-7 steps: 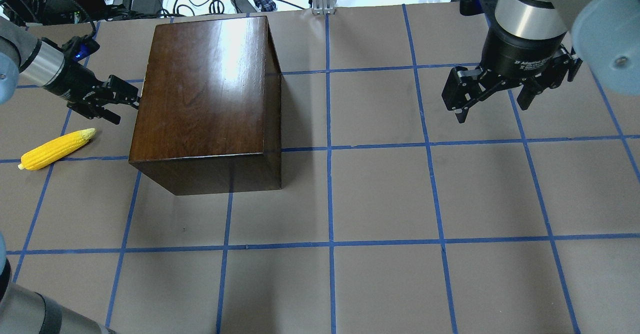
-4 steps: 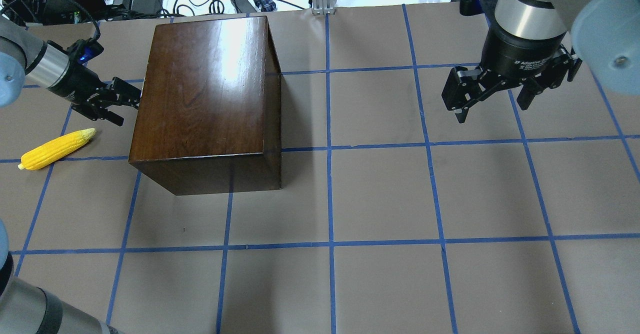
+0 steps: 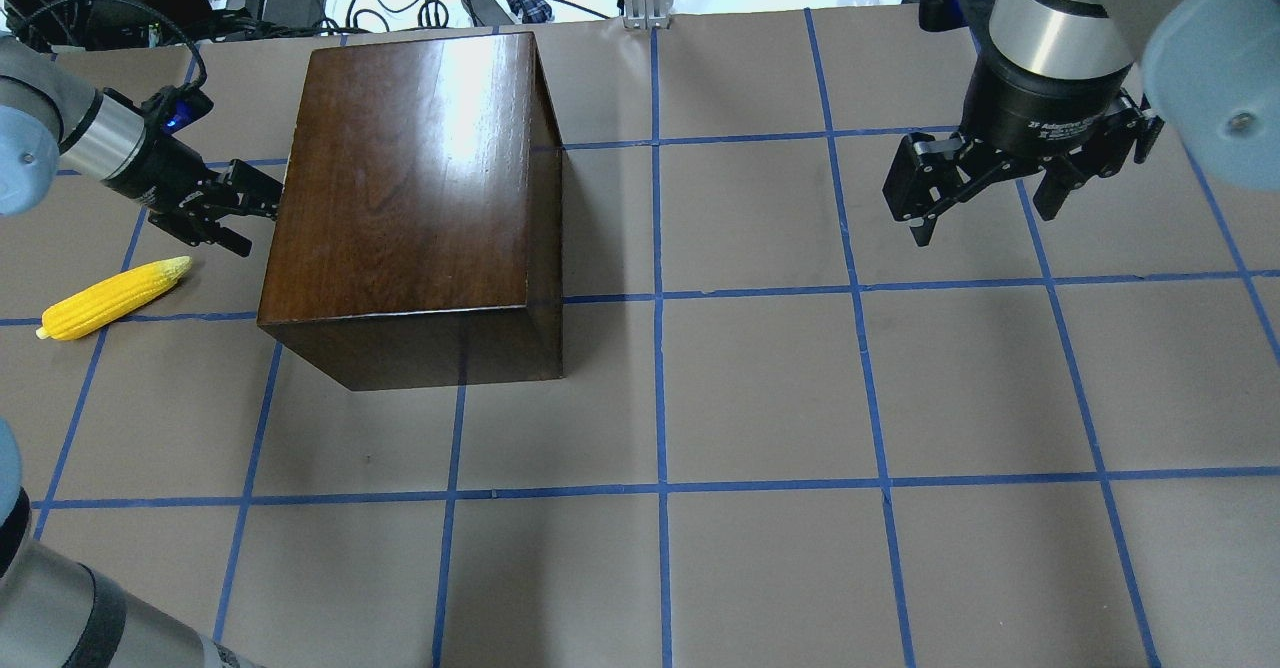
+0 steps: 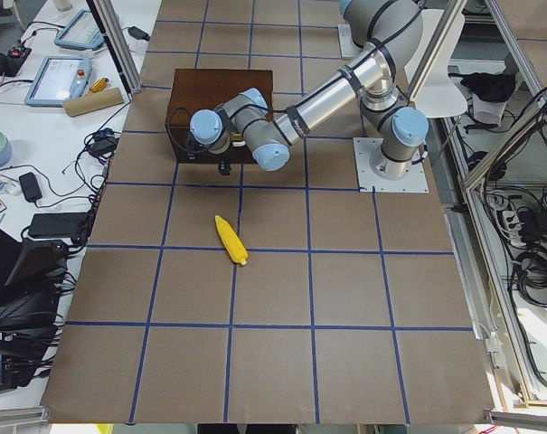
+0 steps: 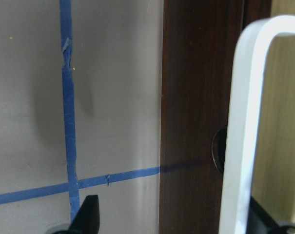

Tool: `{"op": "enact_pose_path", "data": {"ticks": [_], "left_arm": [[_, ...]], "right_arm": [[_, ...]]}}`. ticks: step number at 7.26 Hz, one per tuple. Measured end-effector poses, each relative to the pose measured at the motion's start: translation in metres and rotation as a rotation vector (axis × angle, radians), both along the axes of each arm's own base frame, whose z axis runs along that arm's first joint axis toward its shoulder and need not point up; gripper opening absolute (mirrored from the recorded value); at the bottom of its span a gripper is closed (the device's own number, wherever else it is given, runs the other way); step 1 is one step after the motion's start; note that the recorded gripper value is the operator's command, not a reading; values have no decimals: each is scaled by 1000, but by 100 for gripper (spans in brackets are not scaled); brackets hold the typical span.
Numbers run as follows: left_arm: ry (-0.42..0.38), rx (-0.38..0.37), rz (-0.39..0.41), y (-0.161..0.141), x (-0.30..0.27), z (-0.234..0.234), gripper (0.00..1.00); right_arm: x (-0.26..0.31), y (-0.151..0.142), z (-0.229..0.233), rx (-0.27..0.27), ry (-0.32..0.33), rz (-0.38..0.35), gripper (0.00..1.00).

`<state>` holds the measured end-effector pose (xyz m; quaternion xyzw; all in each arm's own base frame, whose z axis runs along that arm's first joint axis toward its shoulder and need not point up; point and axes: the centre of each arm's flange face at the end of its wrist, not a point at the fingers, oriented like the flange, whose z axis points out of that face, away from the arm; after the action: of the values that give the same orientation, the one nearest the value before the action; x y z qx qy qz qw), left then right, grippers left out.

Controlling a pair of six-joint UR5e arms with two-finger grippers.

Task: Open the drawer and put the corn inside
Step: 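Align the left gripper with the white drawer handle and grasp it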

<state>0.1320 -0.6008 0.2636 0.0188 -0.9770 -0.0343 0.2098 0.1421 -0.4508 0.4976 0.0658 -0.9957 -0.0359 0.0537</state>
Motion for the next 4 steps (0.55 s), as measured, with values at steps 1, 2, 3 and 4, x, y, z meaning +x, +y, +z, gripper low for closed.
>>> {"op": "enact_pose_path", "data": {"ticks": [1, 2, 3, 4], "left_arm": [[0, 3, 3, 0, 2, -1, 100], [-1, 5, 6, 0, 4, -2, 100], [-4, 3, 8, 0, 7, -2, 100], [-7, -1, 11, 0, 10, -2, 100]], "right_arm": [[0, 0, 0, 0, 1, 0, 100], [0, 0, 0, 0, 1, 0, 100], [0, 0, 0, 0, 1, 0, 100], [0, 0, 0, -1, 1, 0, 100]]}}
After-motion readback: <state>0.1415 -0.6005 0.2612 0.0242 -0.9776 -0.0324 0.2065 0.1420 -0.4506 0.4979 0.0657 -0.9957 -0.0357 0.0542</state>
